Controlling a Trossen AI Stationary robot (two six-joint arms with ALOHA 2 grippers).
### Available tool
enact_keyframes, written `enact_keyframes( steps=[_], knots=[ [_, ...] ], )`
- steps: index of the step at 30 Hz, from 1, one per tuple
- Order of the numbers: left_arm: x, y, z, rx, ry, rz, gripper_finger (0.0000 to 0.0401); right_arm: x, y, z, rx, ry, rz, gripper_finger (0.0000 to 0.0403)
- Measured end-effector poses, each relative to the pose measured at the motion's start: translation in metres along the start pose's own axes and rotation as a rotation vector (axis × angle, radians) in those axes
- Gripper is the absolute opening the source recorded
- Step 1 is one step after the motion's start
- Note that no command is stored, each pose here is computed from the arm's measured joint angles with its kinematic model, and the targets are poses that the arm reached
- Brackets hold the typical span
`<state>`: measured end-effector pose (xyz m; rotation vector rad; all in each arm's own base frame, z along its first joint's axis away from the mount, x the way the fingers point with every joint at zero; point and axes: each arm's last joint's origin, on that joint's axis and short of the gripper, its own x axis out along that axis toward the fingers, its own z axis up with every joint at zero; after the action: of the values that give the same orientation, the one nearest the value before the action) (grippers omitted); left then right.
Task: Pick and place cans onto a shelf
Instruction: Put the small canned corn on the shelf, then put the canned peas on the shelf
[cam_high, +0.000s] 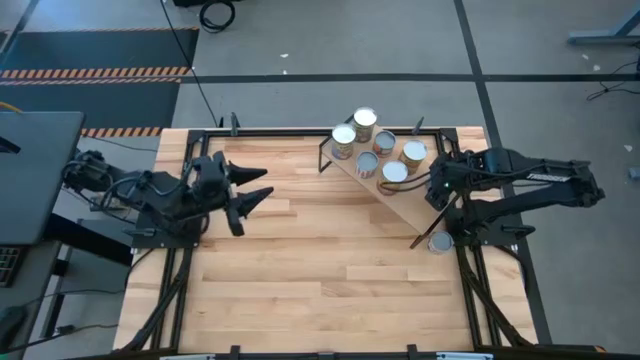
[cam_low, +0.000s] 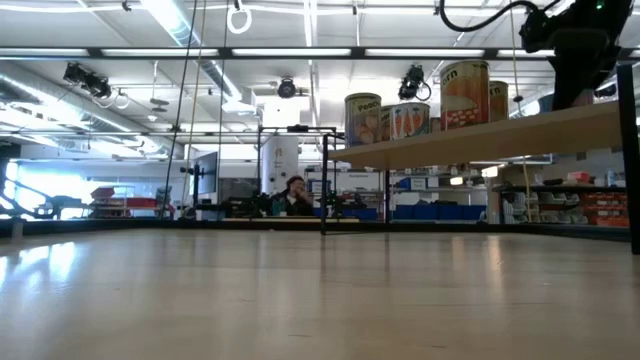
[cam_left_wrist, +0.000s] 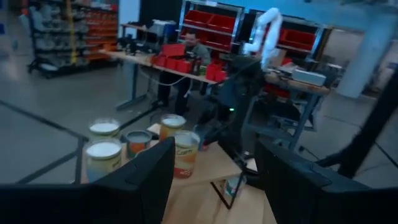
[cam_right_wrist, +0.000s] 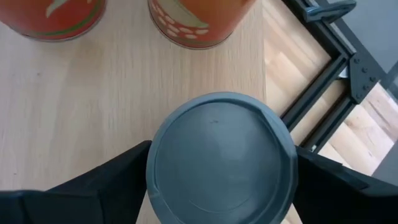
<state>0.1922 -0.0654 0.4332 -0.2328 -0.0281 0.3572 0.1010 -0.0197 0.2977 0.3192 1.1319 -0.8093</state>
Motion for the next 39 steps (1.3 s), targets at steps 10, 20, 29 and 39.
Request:
enact_keyframes(
  steps=[10, 20, 29, 39],
  knots=[
    [-0.005, -0.006, 0.001, 0.049, 0.013, -0.074, 0.0227, -0.017, -0.003, 0.01, -0.072, -0.045, 0.036, 0.034],
    [-0.005, -0.006, 0.001, 0.0, 0.01, -0.056, 0.0227, -0.008, -0.003, 0.003, -0.113, 0.021, 0.03, 0.0334],
    [-0.005, -0.005, 0.002, -0.04, 0.01, -0.052, 0.0227, -0.006, -0.001, 0.002, -0.094, 0.035, 0.05, 0.0374],
    [-0.011, -0.008, 0.002, 0.015, 0.013, -0.091, 0.0227, -0.045, -0.009, 0.021, 0.013, -0.054, 0.063, 0.0377]
  ],
)
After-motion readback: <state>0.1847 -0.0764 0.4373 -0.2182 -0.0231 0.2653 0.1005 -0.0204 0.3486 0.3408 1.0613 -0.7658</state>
